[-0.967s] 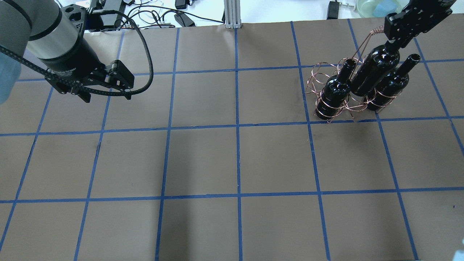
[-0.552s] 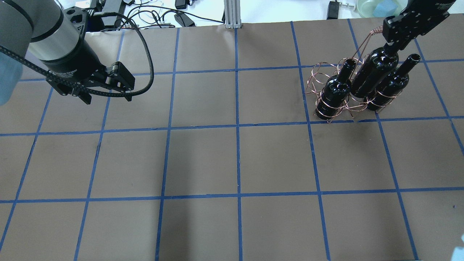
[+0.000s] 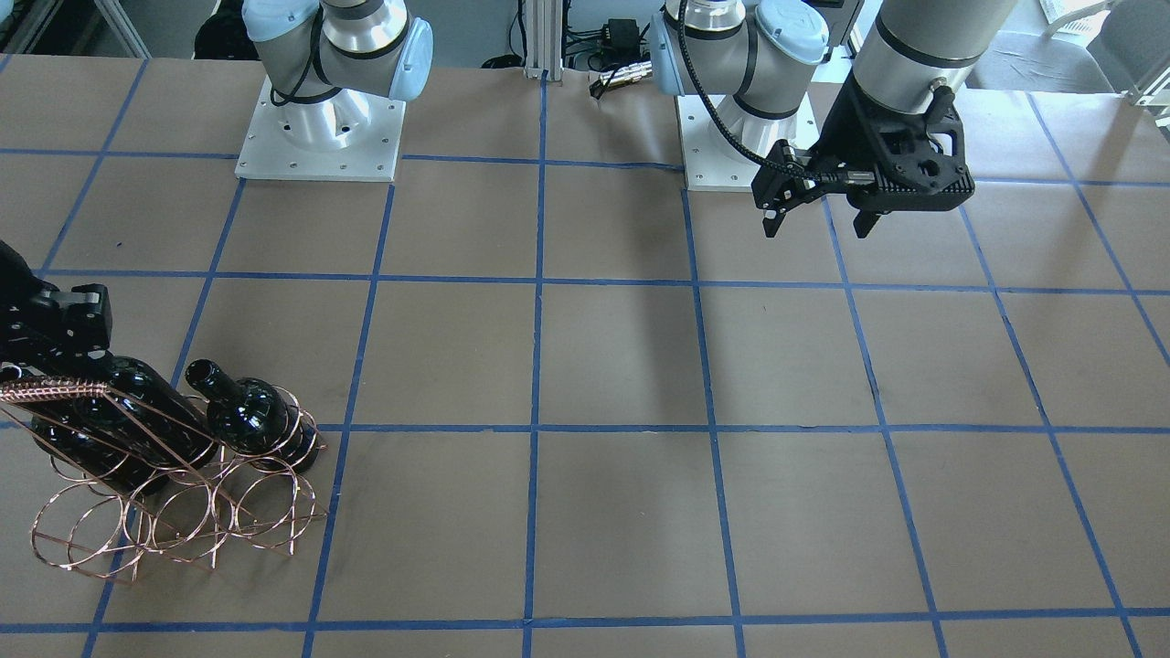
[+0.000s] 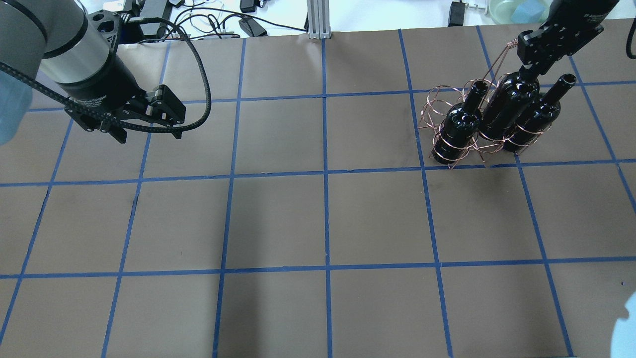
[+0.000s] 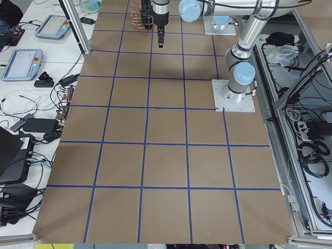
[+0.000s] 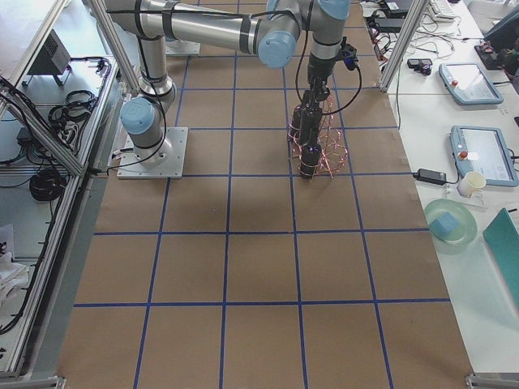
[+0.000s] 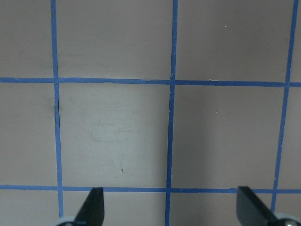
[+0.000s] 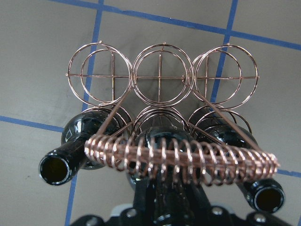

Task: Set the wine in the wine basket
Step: 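Push the bottle down into the rack slot with the right gripper, then open the right gripper to release the bottle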

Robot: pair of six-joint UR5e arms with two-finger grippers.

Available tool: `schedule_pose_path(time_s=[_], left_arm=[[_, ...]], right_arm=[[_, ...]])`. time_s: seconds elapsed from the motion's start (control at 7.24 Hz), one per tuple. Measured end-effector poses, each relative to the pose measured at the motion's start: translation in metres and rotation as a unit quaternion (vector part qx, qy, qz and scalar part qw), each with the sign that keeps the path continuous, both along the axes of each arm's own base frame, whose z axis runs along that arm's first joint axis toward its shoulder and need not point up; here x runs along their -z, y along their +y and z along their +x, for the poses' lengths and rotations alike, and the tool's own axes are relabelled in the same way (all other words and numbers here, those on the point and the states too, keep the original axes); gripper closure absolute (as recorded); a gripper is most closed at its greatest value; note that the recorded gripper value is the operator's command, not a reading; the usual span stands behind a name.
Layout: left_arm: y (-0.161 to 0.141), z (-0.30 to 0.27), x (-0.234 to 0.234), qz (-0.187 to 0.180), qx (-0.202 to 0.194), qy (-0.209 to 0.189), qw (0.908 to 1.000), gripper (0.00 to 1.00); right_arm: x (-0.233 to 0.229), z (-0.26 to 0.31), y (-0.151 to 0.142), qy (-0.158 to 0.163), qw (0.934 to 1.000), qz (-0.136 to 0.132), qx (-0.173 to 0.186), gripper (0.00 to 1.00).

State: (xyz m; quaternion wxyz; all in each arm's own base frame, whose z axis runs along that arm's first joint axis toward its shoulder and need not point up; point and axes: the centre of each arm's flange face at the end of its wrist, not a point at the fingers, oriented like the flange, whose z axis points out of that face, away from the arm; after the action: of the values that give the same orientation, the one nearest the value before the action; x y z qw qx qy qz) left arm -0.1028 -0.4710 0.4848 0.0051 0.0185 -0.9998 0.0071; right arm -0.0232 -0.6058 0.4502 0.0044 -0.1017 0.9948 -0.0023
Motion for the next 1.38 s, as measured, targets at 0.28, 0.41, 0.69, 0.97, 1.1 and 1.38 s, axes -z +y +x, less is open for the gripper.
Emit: schedule_pose_path(time_s=[0.28,0.41,0.69,0.97,1.1,1.38], left_arm=[[-0.001,0.0,0.001,0.001,0.0,0.0,1.0,0.0],[0.0,0.0,0.001,0.0,0.0,-0.002,1.0,0.0],[0.003,0.001,-0.004,-0.004,0.0,-0.005,1.0,0.0],[0.007,-0.001,-0.009,-0.008,-0.003,-0.005,1.0,0.0],[0.008,-0.002,-0.009,-0.008,-0.004,-0.004,1.0,0.0],[0.007,-0.002,-0.007,-0.006,0.0,-0.003,1.0,0.0]], right_arm=[[0.014,-0.001,-0.002,-0.002,0.9999,0.01,-0.006,0.99],[0.021,-0.001,-0.003,-0.004,0.9998,0.015,-0.009,0.99],[0.034,-0.002,-0.006,-0.006,0.9997,0.019,-0.011,0.98],[0.051,-0.002,-0.005,-0.008,0.9998,0.018,-0.009,0.94],[0.058,-0.001,-0.004,-0.009,0.9998,0.018,-0.008,0.72],[0.061,-0.001,-0.003,-0.006,0.9998,0.017,-0.005,0.19]])
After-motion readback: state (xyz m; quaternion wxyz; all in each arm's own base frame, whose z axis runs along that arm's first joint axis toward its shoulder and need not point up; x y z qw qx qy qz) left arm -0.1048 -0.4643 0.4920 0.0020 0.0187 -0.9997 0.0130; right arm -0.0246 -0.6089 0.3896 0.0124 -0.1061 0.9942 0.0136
